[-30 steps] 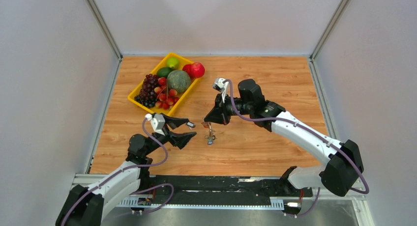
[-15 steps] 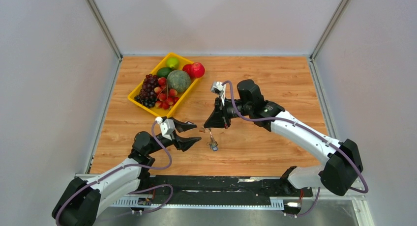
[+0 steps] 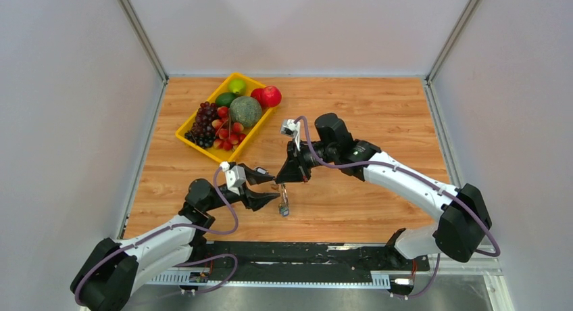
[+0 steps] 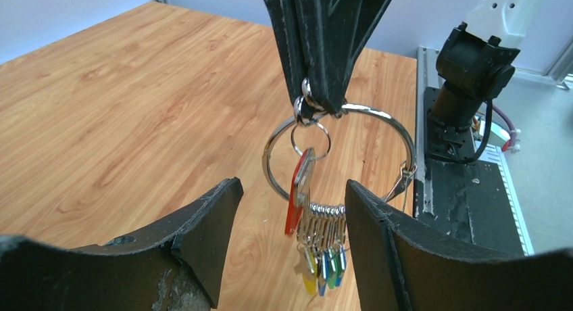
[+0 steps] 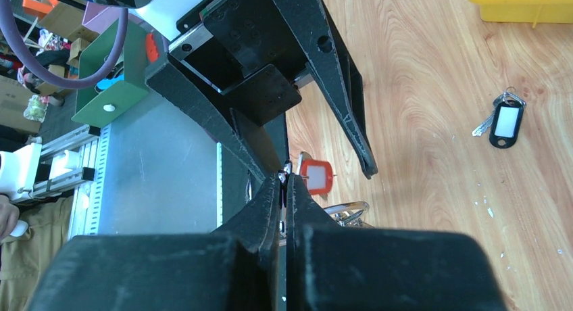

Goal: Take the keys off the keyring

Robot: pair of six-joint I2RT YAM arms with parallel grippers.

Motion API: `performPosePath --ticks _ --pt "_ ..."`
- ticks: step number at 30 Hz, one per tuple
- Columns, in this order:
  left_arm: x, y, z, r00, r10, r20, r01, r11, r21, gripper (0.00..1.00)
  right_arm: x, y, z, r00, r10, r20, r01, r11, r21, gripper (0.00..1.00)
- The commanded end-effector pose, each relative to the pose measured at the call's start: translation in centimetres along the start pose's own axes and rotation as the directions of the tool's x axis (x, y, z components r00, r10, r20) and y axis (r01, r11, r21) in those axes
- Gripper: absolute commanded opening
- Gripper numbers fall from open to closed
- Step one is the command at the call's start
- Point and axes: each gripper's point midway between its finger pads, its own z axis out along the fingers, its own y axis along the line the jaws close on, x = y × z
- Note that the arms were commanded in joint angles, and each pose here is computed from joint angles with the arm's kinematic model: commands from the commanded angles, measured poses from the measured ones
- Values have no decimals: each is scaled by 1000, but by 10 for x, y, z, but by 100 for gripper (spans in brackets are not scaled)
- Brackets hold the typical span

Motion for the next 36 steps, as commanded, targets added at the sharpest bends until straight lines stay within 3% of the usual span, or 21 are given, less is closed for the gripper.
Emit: performPosePath --ticks 1,9,12,15,17,22,25,30,35,36 --pt "-17 -7 8 997 67 32 -69 996 62 62 -27 13 -1 996 -69 50 71 997 -34 0" --pt "-13 -6 12 998 62 -3 -61 995 74 30 -25 13 0 996 -70 46 72 997 -31 0" --pt "-12 -5 12 998 55 -12 -54 996 72 28 -21 10 0 997 -64 39 65 998 -19 0" --pt "-13 -4 12 999 53 -13 -52 997 65 34 -17 8 2 998 -56 30 56 998 -17 0" --pt "-13 -4 12 998 55 -13 -54 996 66 32 -17 7 2 998 -56 30 57 998 -15 0" --pt "-12 -4 13 997 67 -28 -64 995 71 2 -17 5 1 997 -67 35 67 998 6 0" --pt "-9 -2 13 997 61 -45 -58 996 65 0 -17 0 -1 997 -73 40 71 997 41 0" --pt "0 16 13 994 24 -108 -28 999 -35 0 -5 -39 -6 998 -50 48 37 968 250 21" --pt "9 31 14 970 -129 -204 100 984 -147 0 10 -58 -5 997 -15 76 -10 947 321 40" --pt "-8 34 20 970 -146 -193 116 980 -159 0 9 -59 -8 995 -24 97 -10 942 335 43"
